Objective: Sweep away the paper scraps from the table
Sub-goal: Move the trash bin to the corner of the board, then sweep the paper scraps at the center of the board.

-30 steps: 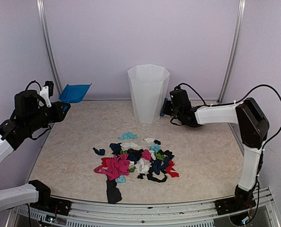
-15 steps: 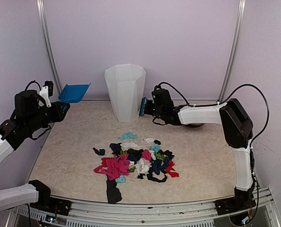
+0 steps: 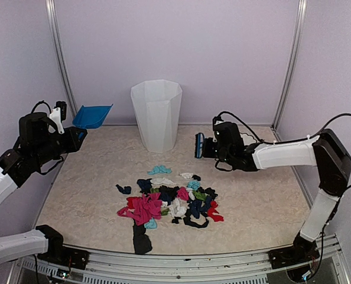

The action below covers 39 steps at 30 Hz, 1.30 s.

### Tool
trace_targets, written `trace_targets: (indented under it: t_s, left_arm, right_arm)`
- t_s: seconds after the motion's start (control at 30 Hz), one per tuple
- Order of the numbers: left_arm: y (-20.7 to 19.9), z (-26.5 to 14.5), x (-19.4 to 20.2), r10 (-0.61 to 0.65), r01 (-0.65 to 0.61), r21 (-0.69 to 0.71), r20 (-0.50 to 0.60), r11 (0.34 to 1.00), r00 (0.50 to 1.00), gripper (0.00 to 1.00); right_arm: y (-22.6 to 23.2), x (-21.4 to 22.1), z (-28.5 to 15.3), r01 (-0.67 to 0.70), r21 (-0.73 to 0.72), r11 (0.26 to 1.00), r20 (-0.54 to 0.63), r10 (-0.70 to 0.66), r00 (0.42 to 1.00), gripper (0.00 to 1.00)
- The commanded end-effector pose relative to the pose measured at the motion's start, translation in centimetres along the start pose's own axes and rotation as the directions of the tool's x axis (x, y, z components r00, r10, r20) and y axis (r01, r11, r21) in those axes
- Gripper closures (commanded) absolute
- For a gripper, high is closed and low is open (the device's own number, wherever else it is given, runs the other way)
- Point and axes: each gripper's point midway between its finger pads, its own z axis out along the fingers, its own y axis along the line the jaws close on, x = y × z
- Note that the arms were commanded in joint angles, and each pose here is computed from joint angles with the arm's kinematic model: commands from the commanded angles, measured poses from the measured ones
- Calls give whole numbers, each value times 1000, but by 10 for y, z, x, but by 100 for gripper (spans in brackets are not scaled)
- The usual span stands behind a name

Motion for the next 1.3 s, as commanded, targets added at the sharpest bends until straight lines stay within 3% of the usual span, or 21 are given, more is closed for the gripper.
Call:
trace_targets:
  t_s: [0.0, 0.17, 0.33, 0.57, 0.8, 1.07, 1.27]
  left_arm:
    - [1, 1, -1, -1, 1, -8, 11, 1000, 1000, 100]
    - [3, 1, -1, 0, 1, -18, 12, 1000, 1000, 100]
    - [3, 2, -1, 1, -1, -19, 8, 1000, 1000, 100]
    - [3, 2, 0, 0, 0, -18, 7, 1000, 1000, 100]
    - [3, 2, 0, 1, -1, -21, 5, 1000, 1000, 100]
    - [3, 2, 0, 2, -2, -19, 5, 1000, 1000, 100]
    - [3, 3, 1, 2, -1, -19, 2, 1000, 1000, 100]
  right_arm:
    - [22, -26, -46, 26, -138, 990, 41, -20, 999, 100]
    - [42, -3, -77, 38, -274, 961, -89, -64, 994, 100]
    - [85, 29, -108, -3, -483, 876, -225, -121, 967, 100]
    - [159, 90, -138, -120, -681, 723, -391, -221, 893, 100]
    - [213, 138, -159, -216, -765, 607, -484, -319, 815, 100]
    - [230, 189, -160, -277, -755, 594, -569, -384, 727, 100]
    - [221, 214, -141, -280, -697, 661, -621, -359, 697, 100]
